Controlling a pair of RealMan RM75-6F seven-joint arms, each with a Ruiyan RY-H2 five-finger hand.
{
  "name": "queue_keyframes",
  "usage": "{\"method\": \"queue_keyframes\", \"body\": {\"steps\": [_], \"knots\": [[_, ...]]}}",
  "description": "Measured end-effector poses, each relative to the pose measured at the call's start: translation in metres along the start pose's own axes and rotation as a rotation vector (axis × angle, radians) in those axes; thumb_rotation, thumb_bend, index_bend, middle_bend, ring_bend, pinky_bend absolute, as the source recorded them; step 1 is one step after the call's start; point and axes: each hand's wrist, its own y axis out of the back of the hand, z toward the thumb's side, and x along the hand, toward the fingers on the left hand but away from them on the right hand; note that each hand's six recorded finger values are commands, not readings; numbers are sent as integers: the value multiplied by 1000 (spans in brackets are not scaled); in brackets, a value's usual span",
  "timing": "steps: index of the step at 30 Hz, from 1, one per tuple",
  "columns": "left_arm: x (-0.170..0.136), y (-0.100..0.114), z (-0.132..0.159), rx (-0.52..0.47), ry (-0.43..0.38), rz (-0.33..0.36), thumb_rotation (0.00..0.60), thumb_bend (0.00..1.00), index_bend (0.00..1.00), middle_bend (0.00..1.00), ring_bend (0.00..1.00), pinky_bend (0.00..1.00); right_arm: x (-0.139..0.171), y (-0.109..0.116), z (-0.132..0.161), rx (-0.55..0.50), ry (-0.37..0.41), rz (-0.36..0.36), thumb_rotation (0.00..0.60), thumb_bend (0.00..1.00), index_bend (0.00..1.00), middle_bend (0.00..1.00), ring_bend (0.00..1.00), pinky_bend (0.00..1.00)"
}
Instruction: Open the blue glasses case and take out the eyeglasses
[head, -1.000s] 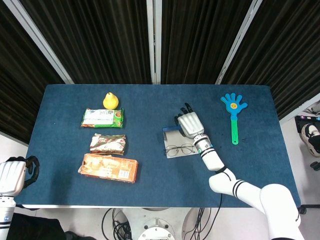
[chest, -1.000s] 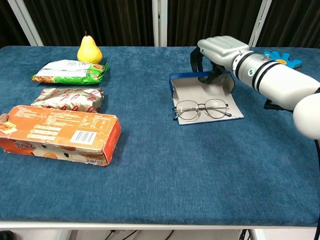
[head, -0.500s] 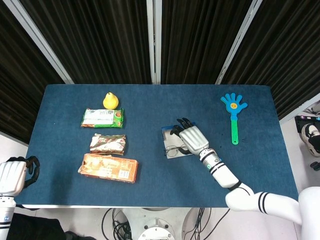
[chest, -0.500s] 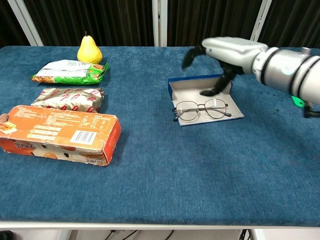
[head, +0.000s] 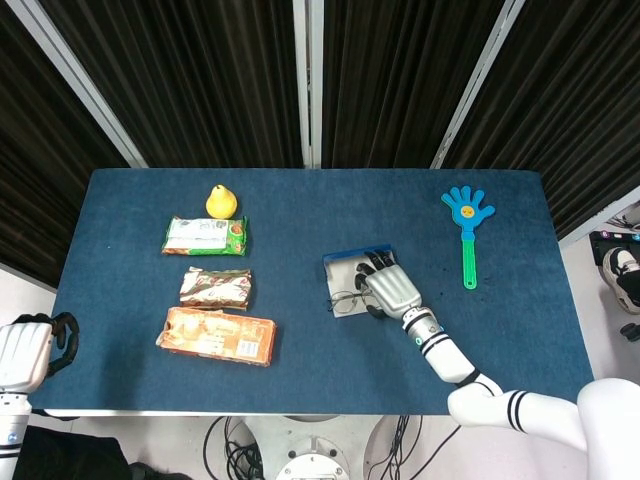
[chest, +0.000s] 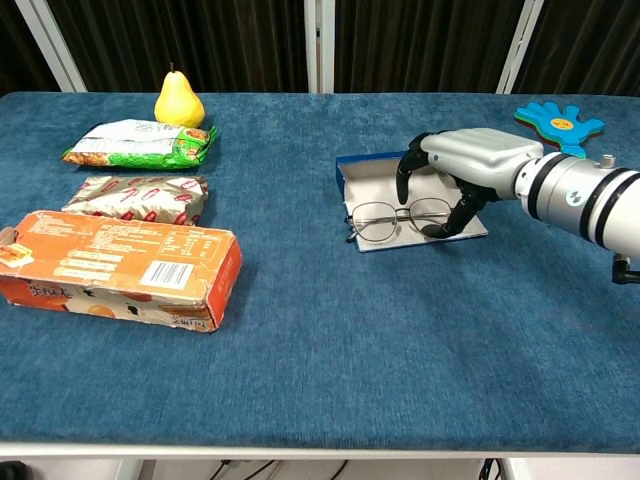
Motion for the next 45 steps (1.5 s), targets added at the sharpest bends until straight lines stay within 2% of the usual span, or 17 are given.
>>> {"method": "queue_keyframes", "body": {"steps": [6,9,16,20,27,34,36,38,39,41,42,43,45], "knots": [[0,0,0,-1,0,0,600,359,706,682,522,467,-6,-5,10,-8,21,17,600,306,442,231,0,0],[0,0,0,-1,0,-1,600,359,706,682,522,467,-6,-6,10,-7,23,15,600,332,488,238,0,0],[0,0,0,-1,-1,-1,600,359,705,682,522,467,-7,-7,8,7,11,9,600,403,656,270,0,0],[0,0,0,-2,-1,-1,600,359,706,682,522,467,-3,-4,11,6,31,-8,600,432,751,294,0,0],[0,0,0,0,-2,0,600,358,706,682,522,467,20,10,22,1,153,-22,600,434,767,306,0,0],[0,0,0,2,1,3,600,359,706,682,522,468,44,13,46,27,314,46,600,418,745,306,0,0],[0,0,0,2,1,3,600,358,706,682,522,467,43,9,55,38,339,72,600,386,707,293,0,0],[0,0,0,1,1,3,600,359,706,682,522,468,42,6,62,56,360,89,600,350,588,259,0,0],[0,0,0,1,1,3,600,359,706,682,522,467,41,5,65,68,365,91,600,335,467,228,0,0],[0,0,0,1,1,3,600,359,706,682,522,468,40,4,69,106,376,88,600,302,152,137,0,0],[0,0,0,0,1,3,600,359,705,682,522,467,40,4,70,125,379,84,600,294,84,110,0,0],[0,0,0,0,1,3,600,359,706,682,522,467,40,5,72,143,381,78,600,285,22,75,0,0],[0,0,0,-2,1,2,600,358,706,682,522,467,41,9,73,175,377,51,600,273,0,34,0,0]]}}
